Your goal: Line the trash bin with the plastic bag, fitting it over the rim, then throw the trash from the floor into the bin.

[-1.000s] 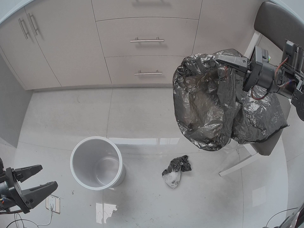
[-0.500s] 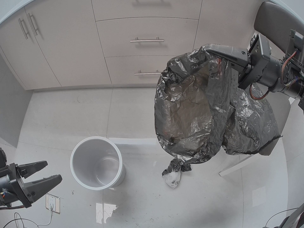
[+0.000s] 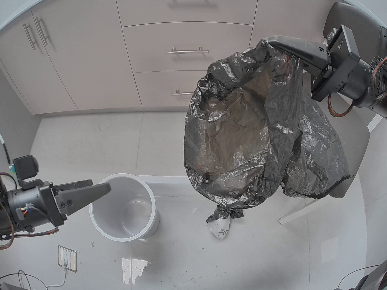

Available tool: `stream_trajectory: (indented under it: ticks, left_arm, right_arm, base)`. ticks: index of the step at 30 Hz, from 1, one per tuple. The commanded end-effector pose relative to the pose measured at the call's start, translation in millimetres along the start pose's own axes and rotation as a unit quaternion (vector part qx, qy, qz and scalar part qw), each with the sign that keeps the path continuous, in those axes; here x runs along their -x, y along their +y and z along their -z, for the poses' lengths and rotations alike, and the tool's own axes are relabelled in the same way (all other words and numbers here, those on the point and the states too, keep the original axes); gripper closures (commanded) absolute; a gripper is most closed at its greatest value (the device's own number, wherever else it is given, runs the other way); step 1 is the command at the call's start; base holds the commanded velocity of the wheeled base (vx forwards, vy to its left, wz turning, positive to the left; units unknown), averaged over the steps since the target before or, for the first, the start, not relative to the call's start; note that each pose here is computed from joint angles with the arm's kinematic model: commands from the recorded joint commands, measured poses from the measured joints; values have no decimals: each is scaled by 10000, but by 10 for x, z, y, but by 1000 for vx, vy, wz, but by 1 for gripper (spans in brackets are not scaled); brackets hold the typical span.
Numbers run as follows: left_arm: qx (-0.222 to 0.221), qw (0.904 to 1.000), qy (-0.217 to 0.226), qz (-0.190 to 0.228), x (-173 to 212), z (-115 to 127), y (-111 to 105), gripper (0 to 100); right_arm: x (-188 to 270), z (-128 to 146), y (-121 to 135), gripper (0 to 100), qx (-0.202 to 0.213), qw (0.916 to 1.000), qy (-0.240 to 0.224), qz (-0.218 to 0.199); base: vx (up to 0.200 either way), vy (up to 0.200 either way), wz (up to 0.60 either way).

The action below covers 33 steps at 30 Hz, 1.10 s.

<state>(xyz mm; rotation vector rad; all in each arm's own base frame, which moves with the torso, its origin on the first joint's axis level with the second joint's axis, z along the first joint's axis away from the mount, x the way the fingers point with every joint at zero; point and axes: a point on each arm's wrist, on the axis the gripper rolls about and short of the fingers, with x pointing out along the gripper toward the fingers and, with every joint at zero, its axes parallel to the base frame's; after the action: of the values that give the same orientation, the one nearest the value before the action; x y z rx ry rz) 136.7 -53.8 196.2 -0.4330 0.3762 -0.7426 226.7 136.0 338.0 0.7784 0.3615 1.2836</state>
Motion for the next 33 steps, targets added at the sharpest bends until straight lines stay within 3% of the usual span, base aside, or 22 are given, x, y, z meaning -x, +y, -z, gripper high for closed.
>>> stream_trajectory:
  ticks: [1, 4, 9, 12, 19, 25, 33]
  left_arm:
    - [539, 9967, 613, 43, -452, -15, 243, 0]
    - [771, 9940, 780, -34, -691, -13, 382, 0]
    - [1007, 9935, 502, 170, -829, -72, 430, 0]
    - [1007, 9928, 504, 411, -927, -87, 423, 0]
    - [1035, 9902, 784, 522, -1277, -22, 491, 0]
    - [899, 9897, 768, 807, -1664, 14, 488, 0]
    - [981, 9866, 727, 1085, -1854, -29, 370, 0]
  right_arm:
    - [58, 20, 102, 100, 44, 10000, -45, -25]
    - [81, 42, 112, 100, 40, 10000, -39, -16]
    - [81, 81, 150, 100, 34, 10000, 14, -70]
    - [81, 78, 153, 100, 40, 10000, 11, -74]
    - [78, 75, 152, 100, 45, 10000, 8, -79]
    - [49, 93, 152, 100, 31, 9999, 56, -113]
    - [114, 124, 215, 100, 58, 9999, 40, -136]
  base:
    - [0, 0, 0]
    - [0, 0, 0]
    - [0, 0, 0]
    - [0, 0, 0]
    - [0, 0, 0]
    - [0, 0, 0]
    - [0, 0, 0]
